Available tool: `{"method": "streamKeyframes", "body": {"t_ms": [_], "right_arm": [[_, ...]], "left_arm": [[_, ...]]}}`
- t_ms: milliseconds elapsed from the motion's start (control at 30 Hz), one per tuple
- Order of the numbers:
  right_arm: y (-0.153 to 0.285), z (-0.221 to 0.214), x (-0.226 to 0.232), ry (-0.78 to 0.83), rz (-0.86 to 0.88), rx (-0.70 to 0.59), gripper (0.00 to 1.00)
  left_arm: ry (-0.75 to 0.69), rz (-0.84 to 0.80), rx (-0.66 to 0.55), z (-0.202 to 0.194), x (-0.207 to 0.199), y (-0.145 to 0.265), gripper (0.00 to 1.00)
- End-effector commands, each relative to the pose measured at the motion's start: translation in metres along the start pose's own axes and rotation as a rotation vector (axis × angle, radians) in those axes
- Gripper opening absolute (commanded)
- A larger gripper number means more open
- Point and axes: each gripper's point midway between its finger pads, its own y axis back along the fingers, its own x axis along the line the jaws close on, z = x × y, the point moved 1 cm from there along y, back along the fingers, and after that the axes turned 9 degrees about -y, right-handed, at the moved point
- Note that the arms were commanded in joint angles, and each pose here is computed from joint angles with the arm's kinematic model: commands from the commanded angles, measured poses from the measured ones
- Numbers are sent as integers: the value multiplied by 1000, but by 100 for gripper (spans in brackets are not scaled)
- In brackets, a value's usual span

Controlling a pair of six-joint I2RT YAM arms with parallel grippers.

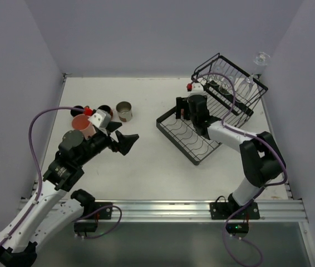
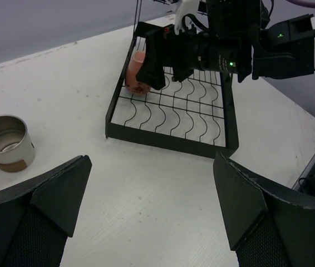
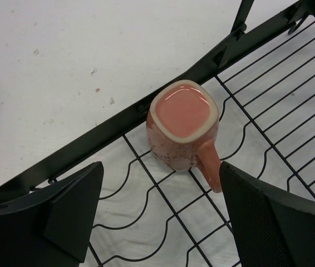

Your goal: Unload the cups from the dish rack

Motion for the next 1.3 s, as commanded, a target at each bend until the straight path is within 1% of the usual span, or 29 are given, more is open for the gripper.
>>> {"method": "streamKeyframes", "body": {"t_ms": [0,167,233,367,567,667,700,767,833,867,900,933,1133,1233,1267], "right_arm": [[-4,9,-7,-107,-13,-34,89],[-14,2,-7,-110,25,-21,99],[-16,0,-6,-112,32,-29,99],[-21,-12,-7,-106,42,-4,99],[-15,-19,0,-133,110,-6,99],[-6,-17,8,-152,147,-24,93],[-2,-24,6,-153,141,-19,90],[5,-22,7,-155,138,-40,86],[4,-22,3,-157,119,-46,78],[1,-21,1,-155,97,-51,69],[-2,-21,0,-147,88,-50,62],[-7,-29,-4,-126,67,-26,62],[-19,-16,-11,-118,2,-60,64],[-22,-18,-14,-111,-17,-55,60],[-23,-16,-13,-111,-19,-56,53]], "left_arm": [[-50,13,-38,8,0,-1,100],[-52,19,-32,7,1,-2,100],[-52,24,-26,5,2,-4,100],[-52,38,-18,3,6,-6,100],[-53,46,-9,1,9,-7,100],[-53,52,-14,2,10,-6,100],[-51,55,-11,1,11,-7,100],[-49,58,-11,2,12,-7,100],[-48,58,-8,0,12,-7,100],[-48,60,-6,0,13,-8,100],[-48,58,-5,0,12,-7,100],[-47,59,0,-1,13,-8,100],[-44,65,13,-5,15,-11,100],[-45,68,14,-5,16,-12,100],[-42,70,14,-5,17,-11,100]]}}
